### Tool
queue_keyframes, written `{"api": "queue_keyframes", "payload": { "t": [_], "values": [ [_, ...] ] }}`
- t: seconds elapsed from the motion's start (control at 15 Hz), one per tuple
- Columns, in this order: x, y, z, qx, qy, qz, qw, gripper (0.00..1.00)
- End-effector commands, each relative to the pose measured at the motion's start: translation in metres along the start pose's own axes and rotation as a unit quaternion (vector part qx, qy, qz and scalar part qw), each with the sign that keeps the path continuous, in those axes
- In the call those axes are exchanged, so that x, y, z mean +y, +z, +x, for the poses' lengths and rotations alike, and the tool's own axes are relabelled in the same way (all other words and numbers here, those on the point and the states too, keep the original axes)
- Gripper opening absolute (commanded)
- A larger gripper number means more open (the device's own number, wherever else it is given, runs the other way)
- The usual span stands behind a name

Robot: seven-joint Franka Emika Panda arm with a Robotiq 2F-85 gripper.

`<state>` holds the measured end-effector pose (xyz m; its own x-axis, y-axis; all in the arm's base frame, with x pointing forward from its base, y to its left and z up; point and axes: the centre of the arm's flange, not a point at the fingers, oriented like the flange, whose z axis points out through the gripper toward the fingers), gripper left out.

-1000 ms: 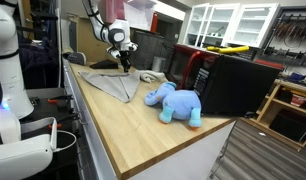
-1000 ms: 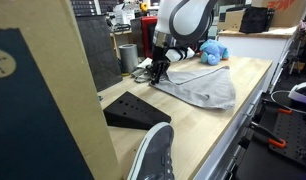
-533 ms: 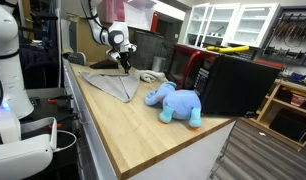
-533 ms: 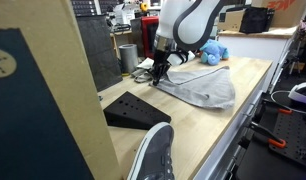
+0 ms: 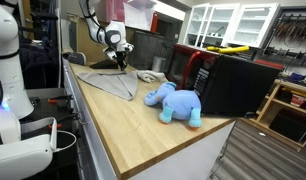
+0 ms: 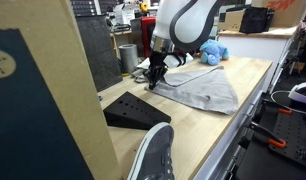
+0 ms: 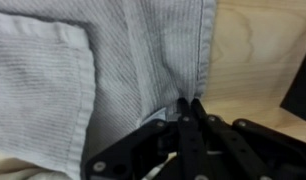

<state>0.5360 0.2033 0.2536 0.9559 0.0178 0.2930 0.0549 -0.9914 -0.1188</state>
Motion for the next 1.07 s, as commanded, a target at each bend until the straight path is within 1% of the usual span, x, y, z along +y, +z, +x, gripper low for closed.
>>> {"api": "queue_keyframes", "payload": {
  "t": [0.0,0.13,0.33,0.53,0.6,0.67,0.73,0.8,0.93,1.0],
  "values": [
    [-0.035,-0.011,-0.011,-0.022,0.021,0.035,0.9989,0.02],
    [-0.05,-0.018,-0.013,-0.032,0.034,0.056,0.9974,0.02],
    [-0.063,-0.036,-0.015,-0.055,0.052,0.089,0.9931,0.02],
    [-0.068,-0.051,-0.018,-0.096,0.053,0.118,0.987,0.03],
    [-0.068,-0.057,-0.018,-0.114,0.049,0.129,0.9839,0.31],
    [-0.066,-0.063,-0.019,-0.131,0.044,0.14,0.9805,0.33],
    [-0.061,-0.07,-0.018,-0.153,0.034,0.15,0.9762,0.39],
    [-0.056,-0.077,-0.018,-0.172,0.023,0.159,0.9718,0.47],
    [-0.044,-0.092,-0.017,-0.207,0.003,0.18,0.9616,0.61],
    [-0.037,-0.098,-0.015,-0.213,0.002,0.184,0.9596,0.7]
  ]
}}
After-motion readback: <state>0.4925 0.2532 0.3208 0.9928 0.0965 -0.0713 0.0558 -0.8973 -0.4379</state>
